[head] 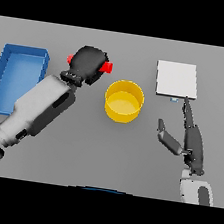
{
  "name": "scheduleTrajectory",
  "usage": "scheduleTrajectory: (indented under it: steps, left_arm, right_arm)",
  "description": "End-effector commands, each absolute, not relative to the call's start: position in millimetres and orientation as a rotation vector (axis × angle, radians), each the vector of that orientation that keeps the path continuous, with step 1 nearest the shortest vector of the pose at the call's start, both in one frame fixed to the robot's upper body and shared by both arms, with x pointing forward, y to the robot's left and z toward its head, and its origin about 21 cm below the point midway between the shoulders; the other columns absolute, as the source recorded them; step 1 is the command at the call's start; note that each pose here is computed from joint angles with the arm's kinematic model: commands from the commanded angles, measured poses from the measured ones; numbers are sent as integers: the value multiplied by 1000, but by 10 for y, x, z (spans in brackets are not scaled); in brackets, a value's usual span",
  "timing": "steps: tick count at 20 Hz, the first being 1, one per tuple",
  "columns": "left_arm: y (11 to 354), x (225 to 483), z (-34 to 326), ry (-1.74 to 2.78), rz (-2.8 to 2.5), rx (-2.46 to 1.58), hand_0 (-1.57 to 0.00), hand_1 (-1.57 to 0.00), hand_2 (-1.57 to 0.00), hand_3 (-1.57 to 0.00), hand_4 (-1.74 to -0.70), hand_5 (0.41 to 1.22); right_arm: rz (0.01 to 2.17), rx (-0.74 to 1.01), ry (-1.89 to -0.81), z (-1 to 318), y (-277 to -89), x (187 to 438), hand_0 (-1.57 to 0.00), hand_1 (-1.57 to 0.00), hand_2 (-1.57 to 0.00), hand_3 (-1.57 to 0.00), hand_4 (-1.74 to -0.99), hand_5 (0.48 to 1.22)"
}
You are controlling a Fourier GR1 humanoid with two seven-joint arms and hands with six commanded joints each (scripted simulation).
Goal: Pick up the red beaker and tilt it to pour out 1 green nut into yellow bowl. Pick up the yellow bowl and place it on the metallic measuring scale.
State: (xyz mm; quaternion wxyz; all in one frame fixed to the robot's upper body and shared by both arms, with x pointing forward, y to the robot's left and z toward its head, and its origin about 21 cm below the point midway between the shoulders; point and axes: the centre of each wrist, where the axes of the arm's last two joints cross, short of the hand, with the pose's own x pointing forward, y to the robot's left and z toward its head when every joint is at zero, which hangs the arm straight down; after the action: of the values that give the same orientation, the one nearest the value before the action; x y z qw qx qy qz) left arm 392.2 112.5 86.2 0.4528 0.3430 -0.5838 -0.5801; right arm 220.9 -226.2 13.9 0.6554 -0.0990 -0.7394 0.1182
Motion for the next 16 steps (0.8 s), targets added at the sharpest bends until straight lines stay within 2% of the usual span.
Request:
scheduleTrajectory:
  steps: [1, 2, 3, 5, 7, 11, 14, 16]
  left_arm:
    - [1105, 3919, 860, -1437, -1491, 863, -1571, -1571, -1571, -1571, -1691, 1196]
    - [1065, 3935, 902, -1423, -1557, 889, -1571, -1571, -1571, -1571, -1649, 1201]
    - [1057, 3938, 939, -1418, -1615, 905, -1571, -1571, -1571, -1571, -1666, 1205]
    - [946, 3975, 1032, -1357, -1732, 962, -1571, -1571, -1571, -1391, -1687, 1211]
    - [867, 3987, 1041, -1323, -1860, 987, -1571, -1571, -1571, -1277, -1701, 1215]
    - [697, 3998, 1053, -1260, -2107, 1037, -1571, -1571, -1571, -1451, -1723, 1218]
    - [584, 3979, 1036, -1167, -2255, 1107, -1571, -1571, -1571, -1509, -1732, 1220]
    - [569, 3986, 1039, -1112, -2335, 1151, -1571, -1571, -1571, -1532, -1735, 1220]
  right_arm:
    - [266, -231, -1668, 141, -2295, 2212, 1, 1, 1, 1, -1282, 705]
    - [261, -227, -1680, 131, -2283, 2202, 1, 1, 1, 1, -1284, 705]
    - [254, -218, -1673, 114, -2259, 2219, 1, 1, 1, 1, -1283, 702]
    - [240, -209, -1670, 78, -2261, 2234, 1, 1, 1, 1, -1287, 690]
    - [221, -205, -1691, 62, -2252, 2208, 1, 1, 1, 1, -1292, 678]
    - [175, -175, -1676, 46, -2238, 2206, 1, 1, 1, 1, -1294, 653]
    - [180, -182, -1679, 47, -2293, 2214, 1, 1, 1, 1, -1291, 640]
    - [178, -187, -1677, 54, -2263, 2212, 1, 1, 1, 1, -1293, 631]
